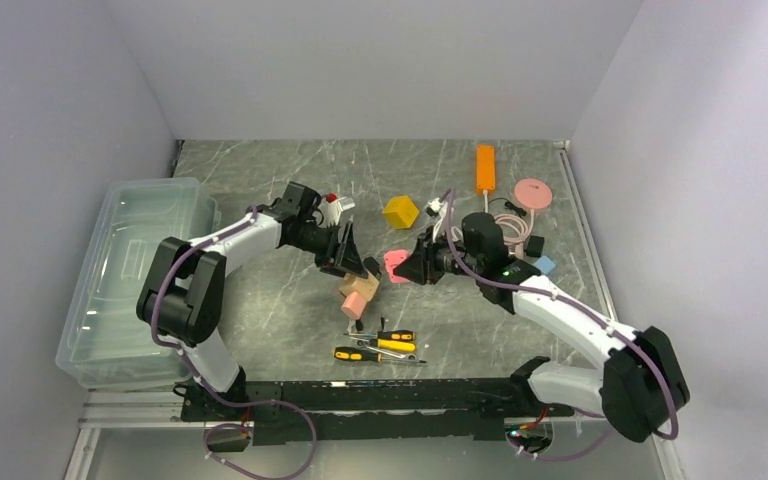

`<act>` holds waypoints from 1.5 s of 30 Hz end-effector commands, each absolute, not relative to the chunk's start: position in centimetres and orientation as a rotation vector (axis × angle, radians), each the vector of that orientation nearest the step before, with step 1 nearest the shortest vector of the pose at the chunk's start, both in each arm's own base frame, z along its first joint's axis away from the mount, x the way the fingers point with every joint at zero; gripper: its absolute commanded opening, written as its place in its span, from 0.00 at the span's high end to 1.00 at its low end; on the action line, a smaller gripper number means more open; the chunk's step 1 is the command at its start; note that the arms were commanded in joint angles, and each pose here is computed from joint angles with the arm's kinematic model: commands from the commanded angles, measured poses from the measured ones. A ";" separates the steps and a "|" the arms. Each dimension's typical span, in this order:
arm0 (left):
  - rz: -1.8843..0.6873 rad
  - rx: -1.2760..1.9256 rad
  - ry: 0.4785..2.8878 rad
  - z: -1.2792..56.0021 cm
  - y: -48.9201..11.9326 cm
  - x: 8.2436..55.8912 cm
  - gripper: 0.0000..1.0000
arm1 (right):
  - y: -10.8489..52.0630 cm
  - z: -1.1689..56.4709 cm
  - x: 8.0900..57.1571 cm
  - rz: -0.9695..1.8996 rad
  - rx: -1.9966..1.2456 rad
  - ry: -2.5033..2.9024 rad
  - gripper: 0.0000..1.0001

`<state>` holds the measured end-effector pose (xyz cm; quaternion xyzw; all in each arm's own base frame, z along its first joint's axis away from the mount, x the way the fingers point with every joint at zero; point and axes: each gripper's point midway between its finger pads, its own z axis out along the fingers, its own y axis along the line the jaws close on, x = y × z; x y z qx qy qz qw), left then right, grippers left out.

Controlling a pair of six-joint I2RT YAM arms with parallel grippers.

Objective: Pull the plug off the socket
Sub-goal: Remove the plug from the socket, then place the plug at the center of the board.

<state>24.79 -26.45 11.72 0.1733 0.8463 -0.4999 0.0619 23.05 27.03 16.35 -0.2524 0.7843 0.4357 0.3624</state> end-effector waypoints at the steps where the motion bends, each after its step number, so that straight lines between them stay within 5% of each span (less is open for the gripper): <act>1: -1.481 0.546 2.481 14.0 -26.4 26.0 1.00 | 25.2 19.6 25.4 0.987 -0.523 1.939 1.00; 12: -1.085 0.402 2.298 17.6 -21.8 29.6 1.00 | 12.1 13.8 30.7 0.691 0.195 2.204 1.00; 28: -0.924 0.333 2.305 17.7 -20.2 30.6 1.00 | 12.6 5.1 28.0 0.912 0.367 2.455 0.99; 39: -0.932 0.324 2.308 17.6 -20.2 30.6 1.00 | 10.5 3.9 28.6 0.713 0.442 2.482 0.45; 42: -0.934 0.314 2.291 18.0 -20.3 30.7 1.00 | 9.9 4.0 28.6 0.666 0.464 2.481 0.22; 45: -0.937 0.292 2.255 18.8 -20.3 31.0 1.00 | 9.4 4.5 28.8 0.626 0.472 2.469 0.13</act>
